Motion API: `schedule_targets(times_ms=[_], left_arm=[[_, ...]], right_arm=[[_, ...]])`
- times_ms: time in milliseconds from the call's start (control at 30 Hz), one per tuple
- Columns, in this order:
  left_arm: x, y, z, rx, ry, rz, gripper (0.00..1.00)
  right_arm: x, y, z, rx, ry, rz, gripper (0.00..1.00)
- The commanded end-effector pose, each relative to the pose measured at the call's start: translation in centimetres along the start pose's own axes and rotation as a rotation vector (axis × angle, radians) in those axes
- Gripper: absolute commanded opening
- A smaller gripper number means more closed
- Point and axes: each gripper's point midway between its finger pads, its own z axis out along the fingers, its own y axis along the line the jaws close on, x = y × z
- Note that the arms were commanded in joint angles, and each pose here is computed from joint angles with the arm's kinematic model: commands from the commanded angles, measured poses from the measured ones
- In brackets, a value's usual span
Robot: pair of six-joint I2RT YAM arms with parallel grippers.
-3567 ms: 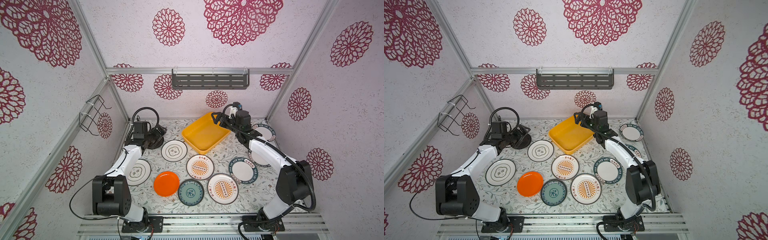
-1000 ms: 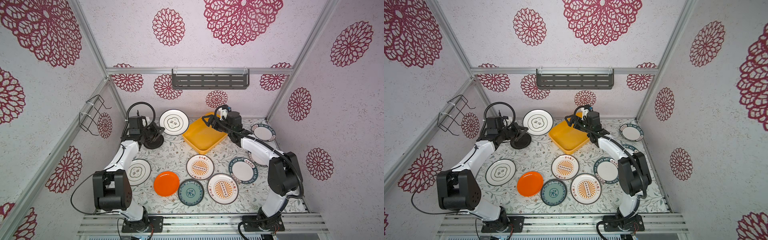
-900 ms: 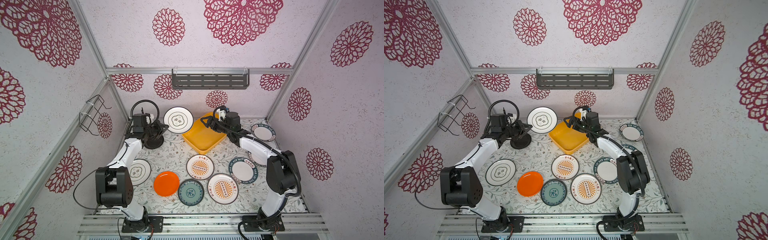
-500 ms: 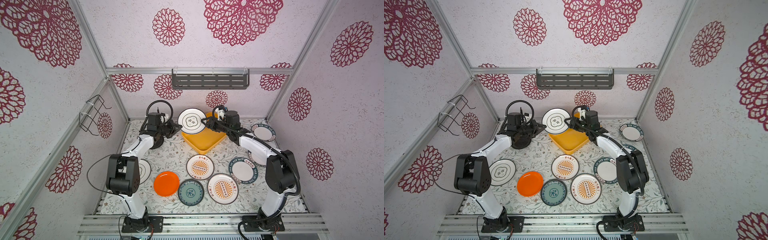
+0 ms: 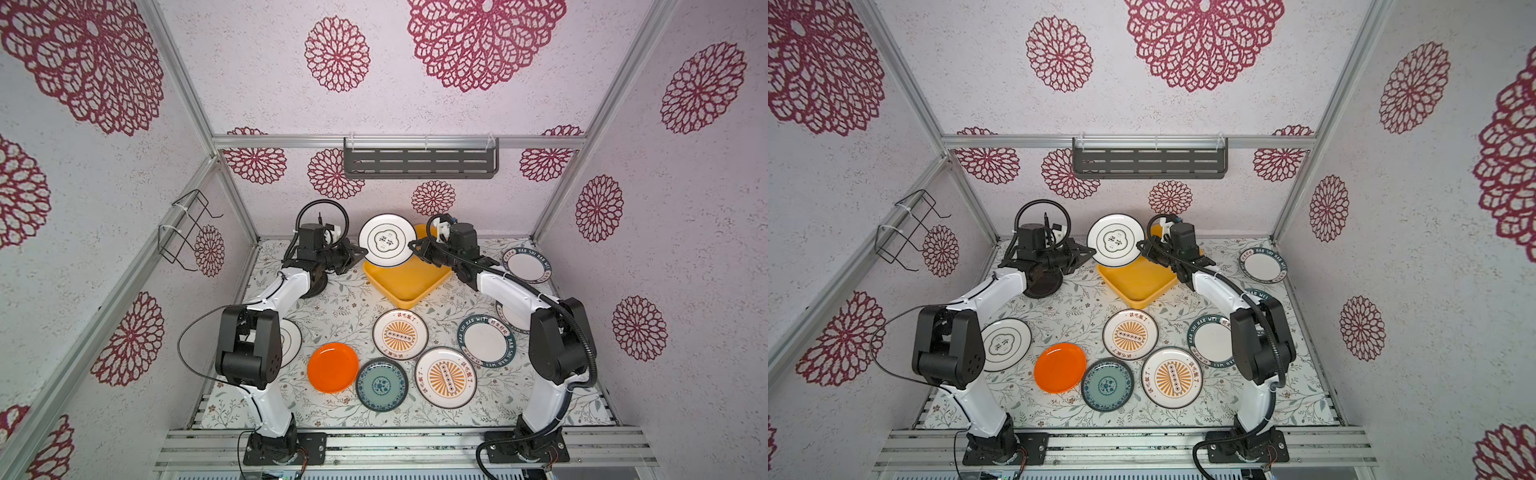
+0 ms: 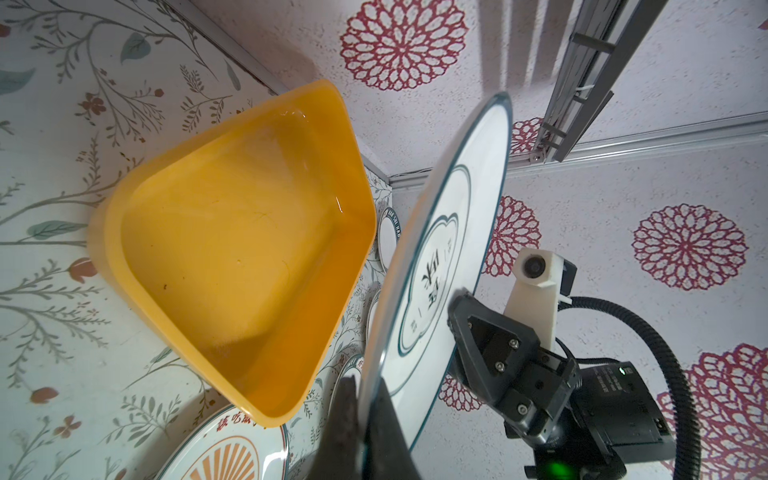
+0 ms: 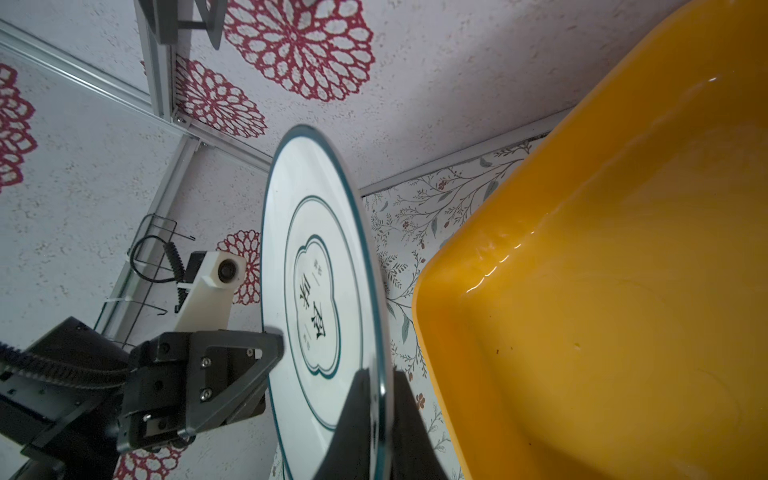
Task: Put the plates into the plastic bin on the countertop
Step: 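Carry the plate to the right gripper while right gripper grasps its rim, then lower the plate into the yellow bin with right gripper while left gripper releases and withdraws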
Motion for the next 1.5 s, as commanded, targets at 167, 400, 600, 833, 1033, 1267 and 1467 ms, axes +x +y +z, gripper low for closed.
schedule_targets(times_ms=[167,400,600,833,1033,1267,1467], left_arm=[[-1.4,-3.2,-0.3,0.077,-0.042,0.080,0.45],[-1.9,-2.5,-2.0,-0.027,-0.113,0.146,0.89],[-2.9,-2.5,-5.0,-0.160,-0.220,0.251,0.97],[-4.7,-1.5,-7.4,-0.252,-0.312,0.285,0.97],[-5.4,0.6,-8.6,-0.333,-0.352,0.272,0.97],[-5.6,2.5,-9.6,-0.391,-0.398,0.240,0.97],[-6.2,4.1,-9.9,-0.448,-0.411,0.231,0.97]], right_arm=[[-0.9,-0.9,0.3,0.002,-0.033,0.001,0.00],[-2.5,-2.6,-0.3,0.030,-0.051,0.006,0.00],[-3.4,-7.9,-1.4,0.188,-0.019,0.014,0.00],[-2.9,-11.3,-0.3,0.305,0.113,-0.101,0.00],[-2.7,-13.7,1.3,0.379,0.221,-0.184,0.00],[-2.9,-15.4,3.5,0.347,0.242,-0.198,0.00],[-2.8,-17.1,4.6,0.324,0.253,-0.160,0.00]])
